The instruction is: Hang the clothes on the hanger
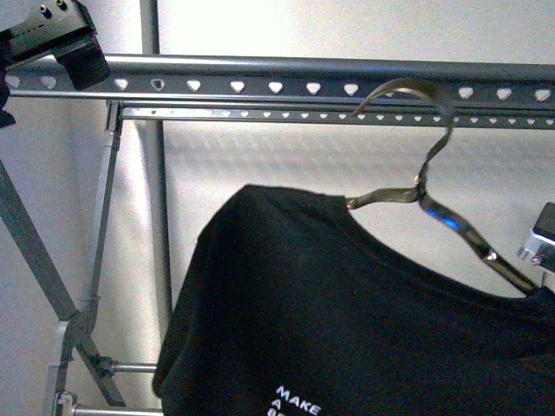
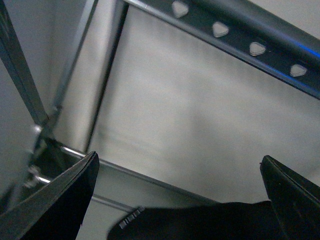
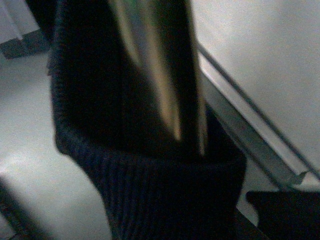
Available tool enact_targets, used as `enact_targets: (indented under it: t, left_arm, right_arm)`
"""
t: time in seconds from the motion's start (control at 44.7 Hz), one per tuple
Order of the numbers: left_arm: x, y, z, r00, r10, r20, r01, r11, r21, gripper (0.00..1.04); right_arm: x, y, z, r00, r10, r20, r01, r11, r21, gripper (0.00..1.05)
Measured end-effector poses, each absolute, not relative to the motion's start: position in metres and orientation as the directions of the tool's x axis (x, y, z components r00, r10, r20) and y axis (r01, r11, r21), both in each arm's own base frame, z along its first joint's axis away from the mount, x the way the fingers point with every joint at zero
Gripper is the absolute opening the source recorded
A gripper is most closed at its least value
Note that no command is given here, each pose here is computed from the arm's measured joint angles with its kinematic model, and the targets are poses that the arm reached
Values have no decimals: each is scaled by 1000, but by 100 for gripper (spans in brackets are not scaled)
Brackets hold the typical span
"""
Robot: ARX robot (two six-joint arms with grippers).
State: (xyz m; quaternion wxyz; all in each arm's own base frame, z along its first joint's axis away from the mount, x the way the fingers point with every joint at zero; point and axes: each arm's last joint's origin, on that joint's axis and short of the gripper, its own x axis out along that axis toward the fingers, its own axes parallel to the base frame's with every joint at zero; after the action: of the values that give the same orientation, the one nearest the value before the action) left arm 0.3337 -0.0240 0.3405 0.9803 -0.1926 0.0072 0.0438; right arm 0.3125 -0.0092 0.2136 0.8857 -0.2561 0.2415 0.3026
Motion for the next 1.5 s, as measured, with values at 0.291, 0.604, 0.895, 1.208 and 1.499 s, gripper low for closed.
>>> enact_targets:
  t: [0.291,0.604,0.895,1.208,1.499]
  left_arm:
    - [296,-32,327,1000,9,15,-5,978,-211,70]
    - [233,-24,266,1000,-1,5,1,1000,-23,20]
    - [191,-12,221,1000,-9,-7,9,1000,-5,4]
    - [164,0,198,1000,-1,-3,1,1000,-3,4]
    - [146,0,185,1000,0,-4,0,1000,-2,4]
  right_arm:
    - [323,11,243,719,407,-564,-505,863,-20,8]
    - [341,12,298,794,405,-453,-395,910,121,8]
    - [385,14,315,815,324,-481,-247,944,217,8]
    - [409,29,317,816,286,-502,-181,952,248,8]
    - [428,34,316,809,247,-533,-121,958,260,8]
